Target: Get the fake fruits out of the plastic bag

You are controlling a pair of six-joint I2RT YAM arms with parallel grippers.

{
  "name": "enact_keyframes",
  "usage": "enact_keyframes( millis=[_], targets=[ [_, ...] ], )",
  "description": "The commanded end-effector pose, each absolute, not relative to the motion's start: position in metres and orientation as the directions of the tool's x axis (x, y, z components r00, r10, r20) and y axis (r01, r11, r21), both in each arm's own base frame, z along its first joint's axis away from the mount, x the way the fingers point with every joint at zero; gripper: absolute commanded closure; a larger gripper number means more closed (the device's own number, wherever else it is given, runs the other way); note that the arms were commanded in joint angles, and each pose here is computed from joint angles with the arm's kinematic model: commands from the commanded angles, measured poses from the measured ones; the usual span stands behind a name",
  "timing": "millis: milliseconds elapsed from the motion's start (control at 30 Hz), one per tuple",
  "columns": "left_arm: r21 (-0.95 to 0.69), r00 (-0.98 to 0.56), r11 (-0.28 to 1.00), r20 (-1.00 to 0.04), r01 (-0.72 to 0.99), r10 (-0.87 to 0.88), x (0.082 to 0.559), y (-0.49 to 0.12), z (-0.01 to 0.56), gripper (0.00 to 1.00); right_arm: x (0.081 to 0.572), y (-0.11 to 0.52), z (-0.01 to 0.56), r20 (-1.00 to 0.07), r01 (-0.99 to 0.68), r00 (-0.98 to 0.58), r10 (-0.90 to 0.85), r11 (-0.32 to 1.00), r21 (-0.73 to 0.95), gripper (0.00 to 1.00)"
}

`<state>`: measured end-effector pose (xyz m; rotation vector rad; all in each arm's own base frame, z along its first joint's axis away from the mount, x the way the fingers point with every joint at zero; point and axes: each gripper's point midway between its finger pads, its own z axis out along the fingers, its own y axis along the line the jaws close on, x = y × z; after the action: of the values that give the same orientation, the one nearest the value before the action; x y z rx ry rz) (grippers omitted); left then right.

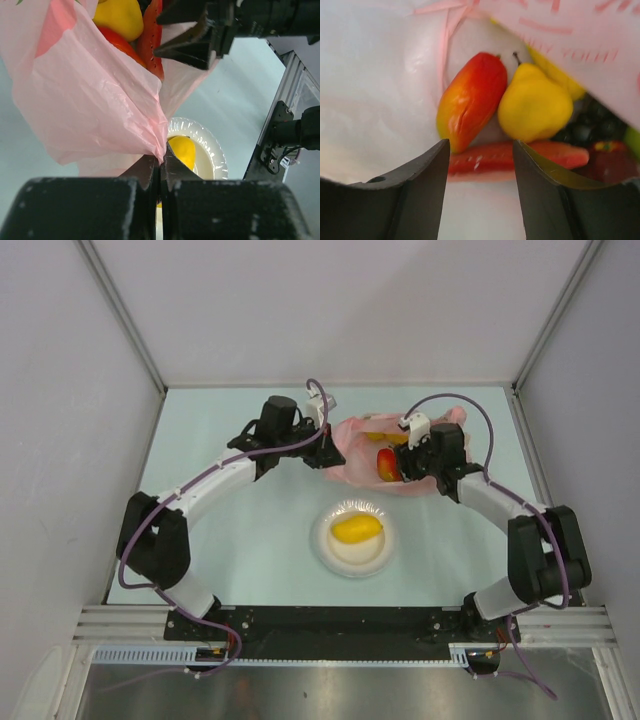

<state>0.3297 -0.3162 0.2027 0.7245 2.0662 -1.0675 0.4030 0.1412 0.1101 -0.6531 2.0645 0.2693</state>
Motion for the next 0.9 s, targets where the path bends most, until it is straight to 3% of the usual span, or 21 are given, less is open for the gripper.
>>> enact_keyframes(
  millis=[0,133,267,367,567,733,800,867],
  targets=[
    [-0.399,-0.510,0.452,-0.846,0.798,0.154,0.328,-0.323,0.233,1.00,0.397,0.138,0.138,-0.878,-0.492,-0.392,-0.274,0.869,-0.052,0.41],
    [-0.389,-0.499,0.449,-0.853,0.805,0.155,0.332,-0.327,0.236,1.00,0.432,0.128,0.145,-0.887,-0.469,-0.337,-0.316,0.873,-0.133,0.38],
    [-0.378,-0.489,0.445,-0.856,0.812,0.165,0.332,-0.330,0.237,1.00,0.468,0.116,0.142,-0.874,-0.433,-0.309,-0.374,0.874,-0.221,0.17],
    [-0.369,-0.483,0.448,-0.859,0.814,0.170,0.334,-0.330,0.238,1.00,0.481,0.103,0.119,-0.830,-0.424,-0.347,-0.437,0.862,-0.276,0.09],
    [-0.370,-0.481,0.441,-0.860,0.818,0.172,0.335,-0.333,0.238,1.00,0.480,0.095,0.086,-0.761,-0.466,-0.420,-0.494,0.837,-0.286,0.05],
    [-0.372,-0.486,0.443,-0.856,0.816,0.178,0.336,-0.334,0.233,1.00,0.469,0.098,0.071,-0.736,-0.507,-0.459,-0.497,0.827,-0.243,0.07],
    [-0.375,-0.489,0.437,-0.853,0.817,0.181,0.335,-0.337,0.231,1.00,0.469,0.103,0.077,-0.749,-0.530,-0.435,-0.500,0.815,-0.236,0.21],
    [-0.375,-0.489,0.436,-0.853,0.818,0.182,0.336,-0.338,0.231,1.00,0.469,0.104,0.092,-0.771,-0.532,-0.407,-0.490,0.813,-0.236,0.27]
  ],
)
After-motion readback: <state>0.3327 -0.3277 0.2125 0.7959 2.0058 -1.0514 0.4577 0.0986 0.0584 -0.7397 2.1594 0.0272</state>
